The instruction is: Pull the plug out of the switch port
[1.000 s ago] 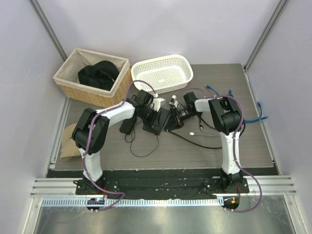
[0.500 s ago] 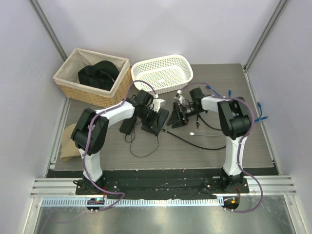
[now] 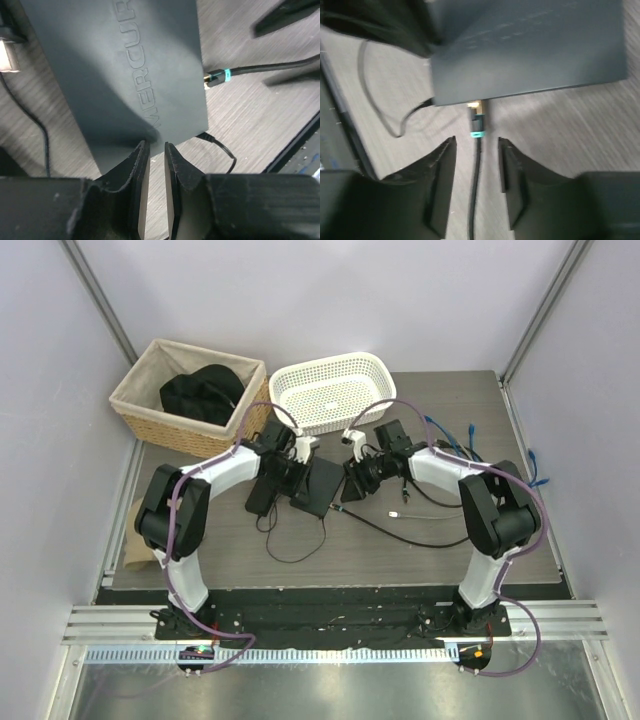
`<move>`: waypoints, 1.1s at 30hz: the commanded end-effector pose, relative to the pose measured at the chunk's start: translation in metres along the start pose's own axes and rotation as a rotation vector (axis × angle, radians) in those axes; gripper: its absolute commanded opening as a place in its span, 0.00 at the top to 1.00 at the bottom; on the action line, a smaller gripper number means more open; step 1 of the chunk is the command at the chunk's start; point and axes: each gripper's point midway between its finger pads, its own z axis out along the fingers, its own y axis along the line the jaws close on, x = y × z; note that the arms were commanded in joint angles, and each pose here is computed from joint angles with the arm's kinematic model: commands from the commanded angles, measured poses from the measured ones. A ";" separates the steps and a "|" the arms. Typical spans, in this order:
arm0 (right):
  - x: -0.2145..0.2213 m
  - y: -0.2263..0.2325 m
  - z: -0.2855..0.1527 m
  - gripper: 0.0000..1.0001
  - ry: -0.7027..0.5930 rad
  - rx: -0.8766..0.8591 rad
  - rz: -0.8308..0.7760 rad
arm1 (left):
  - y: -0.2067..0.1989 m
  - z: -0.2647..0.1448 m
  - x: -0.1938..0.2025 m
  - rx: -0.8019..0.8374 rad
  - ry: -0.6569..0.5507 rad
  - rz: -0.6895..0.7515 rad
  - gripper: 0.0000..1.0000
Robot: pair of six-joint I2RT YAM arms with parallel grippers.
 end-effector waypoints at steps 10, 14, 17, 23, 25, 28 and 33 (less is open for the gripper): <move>-0.009 -0.015 0.044 0.54 0.046 -0.062 0.102 | 0.002 0.003 0.002 -0.018 -0.048 -0.033 0.76; 0.004 -0.006 0.048 0.45 0.063 -0.122 0.143 | 0.003 0.004 0.003 -0.021 -0.051 -0.031 0.75; 0.013 0.005 0.051 0.40 0.089 -0.204 0.174 | 0.004 0.006 0.006 -0.020 -0.043 -0.035 0.75; 0.047 0.013 0.057 0.38 0.182 -0.301 0.240 | 0.007 0.009 0.007 -0.030 -0.032 -0.040 0.75; 0.054 0.013 0.058 0.38 0.203 -0.316 0.258 | 0.008 0.010 0.008 -0.033 -0.028 -0.037 0.75; 0.065 0.012 0.061 0.39 0.223 -0.345 0.313 | 0.010 0.011 0.011 -0.038 -0.016 -0.037 0.75; 0.080 0.007 0.064 0.42 0.252 -0.366 0.365 | 0.011 0.013 0.014 -0.042 -0.008 -0.040 0.75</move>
